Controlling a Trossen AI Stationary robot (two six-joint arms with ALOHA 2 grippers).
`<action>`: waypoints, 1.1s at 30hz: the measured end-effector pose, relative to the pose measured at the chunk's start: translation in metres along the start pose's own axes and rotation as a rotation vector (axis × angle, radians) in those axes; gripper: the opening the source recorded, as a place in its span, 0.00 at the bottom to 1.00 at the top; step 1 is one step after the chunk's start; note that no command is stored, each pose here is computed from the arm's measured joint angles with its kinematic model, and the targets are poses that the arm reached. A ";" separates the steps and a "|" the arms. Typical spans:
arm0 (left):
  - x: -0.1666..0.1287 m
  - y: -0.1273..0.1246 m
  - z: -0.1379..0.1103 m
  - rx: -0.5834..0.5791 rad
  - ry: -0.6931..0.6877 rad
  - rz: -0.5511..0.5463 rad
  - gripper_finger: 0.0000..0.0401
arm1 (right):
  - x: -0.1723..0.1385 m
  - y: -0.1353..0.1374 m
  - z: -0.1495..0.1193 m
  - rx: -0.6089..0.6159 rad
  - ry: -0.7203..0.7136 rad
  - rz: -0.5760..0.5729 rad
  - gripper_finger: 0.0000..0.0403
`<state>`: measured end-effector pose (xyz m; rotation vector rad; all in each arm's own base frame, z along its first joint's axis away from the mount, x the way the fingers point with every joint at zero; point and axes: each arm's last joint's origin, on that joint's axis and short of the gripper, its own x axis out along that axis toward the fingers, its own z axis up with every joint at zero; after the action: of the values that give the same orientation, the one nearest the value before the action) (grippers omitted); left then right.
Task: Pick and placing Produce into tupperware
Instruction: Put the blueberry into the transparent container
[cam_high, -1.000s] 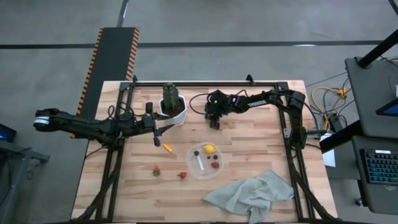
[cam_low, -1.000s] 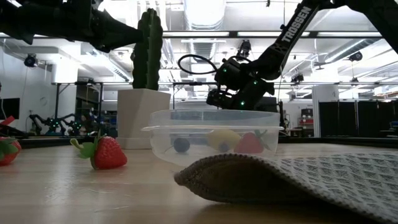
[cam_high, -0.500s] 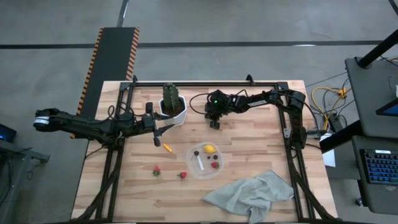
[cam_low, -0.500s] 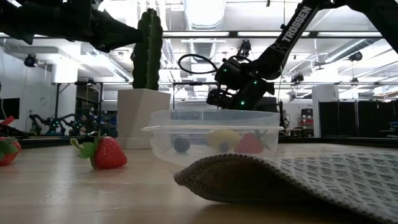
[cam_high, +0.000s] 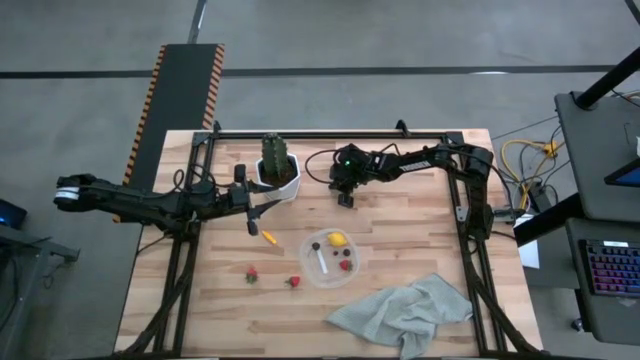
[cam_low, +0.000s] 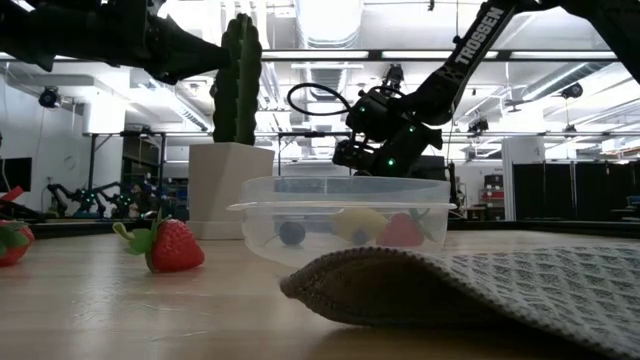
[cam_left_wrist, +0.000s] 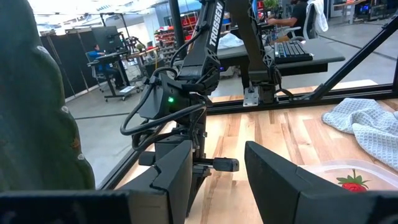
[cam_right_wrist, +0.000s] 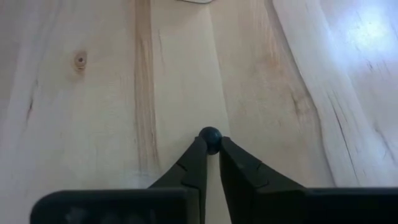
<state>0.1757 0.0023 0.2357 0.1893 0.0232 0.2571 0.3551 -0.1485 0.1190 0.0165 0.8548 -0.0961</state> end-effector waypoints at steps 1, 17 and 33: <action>0.000 0.000 0.000 0.000 0.000 0.000 0.34 | 0.000 0.000 0.000 0.000 0.000 0.000 0.07; 0.000 0.000 0.000 0.000 0.000 0.000 0.34 | 0.000 0.000 0.000 -0.007 -0.005 0.018 0.27; 0.000 0.000 0.000 0.000 0.000 0.000 0.34 | 0.001 0.000 0.002 0.000 -0.025 0.013 0.44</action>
<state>0.1757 0.0023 0.2357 0.1892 0.0229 0.2575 0.3572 -0.1487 0.1199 0.0211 0.8292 -0.0837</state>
